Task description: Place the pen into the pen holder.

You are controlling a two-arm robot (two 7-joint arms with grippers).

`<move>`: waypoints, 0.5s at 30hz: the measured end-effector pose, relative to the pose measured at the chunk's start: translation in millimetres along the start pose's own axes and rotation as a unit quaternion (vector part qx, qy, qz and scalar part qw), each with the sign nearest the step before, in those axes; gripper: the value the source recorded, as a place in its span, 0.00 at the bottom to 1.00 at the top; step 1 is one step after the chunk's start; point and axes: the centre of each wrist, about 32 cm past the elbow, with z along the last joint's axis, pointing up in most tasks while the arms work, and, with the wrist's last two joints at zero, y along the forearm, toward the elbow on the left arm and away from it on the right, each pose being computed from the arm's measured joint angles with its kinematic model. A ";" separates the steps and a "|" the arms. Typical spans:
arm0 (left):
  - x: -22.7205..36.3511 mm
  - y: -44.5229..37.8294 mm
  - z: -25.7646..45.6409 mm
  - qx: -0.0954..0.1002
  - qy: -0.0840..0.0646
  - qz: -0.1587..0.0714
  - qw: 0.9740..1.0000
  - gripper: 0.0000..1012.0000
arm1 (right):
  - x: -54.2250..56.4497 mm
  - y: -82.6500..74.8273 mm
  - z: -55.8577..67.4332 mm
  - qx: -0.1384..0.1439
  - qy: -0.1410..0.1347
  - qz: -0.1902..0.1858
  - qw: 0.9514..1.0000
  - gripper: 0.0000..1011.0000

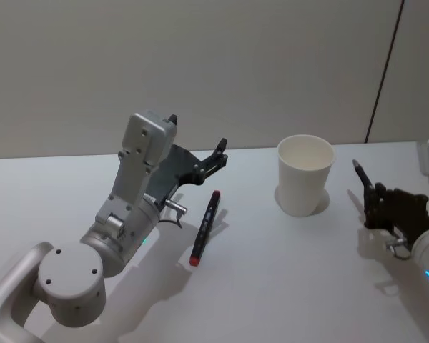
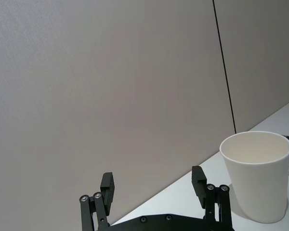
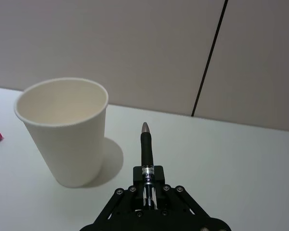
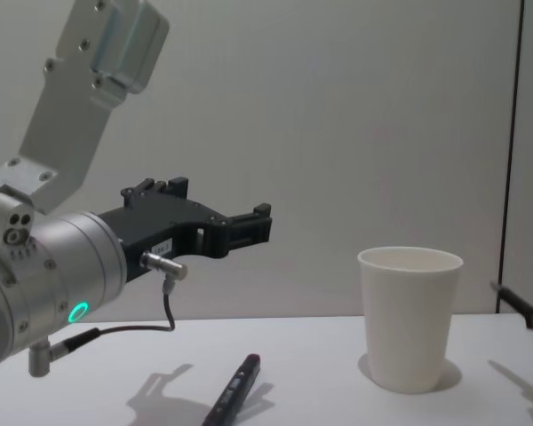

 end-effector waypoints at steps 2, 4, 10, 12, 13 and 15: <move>0.0 0.0 0.0 0.000 0.000 0.000 1.000 0.99 | 0.9 0.4 1.0 0.010 -0.001 0.001 1.000 0.12; 0.0 0.0 0.0 0.000 0.000 0.000 1.000 0.99 | 2.0 0.7 2.1 0.023 -0.003 0.003 1.000 0.12; 0.0 0.0 0.0 0.000 0.000 0.000 1.000 0.99 | 5.4 2.3 6.7 0.067 -0.007 0.011 0.998 0.12; 0.0 0.0 0.0 0.000 0.000 0.000 1.000 0.99 | 7.0 3.1 8.6 0.086 -0.009 0.014 0.996 0.12; 0.0 0.0 0.0 0.000 0.000 0.000 1.000 0.99 | 8.0 3.8 10.1 0.098 -0.010 0.016 0.995 0.12; 0.0 0.0 0.0 0.000 0.000 0.000 1.000 0.99 | 8.9 4.4 11.5 0.110 -0.011 0.018 0.994 0.12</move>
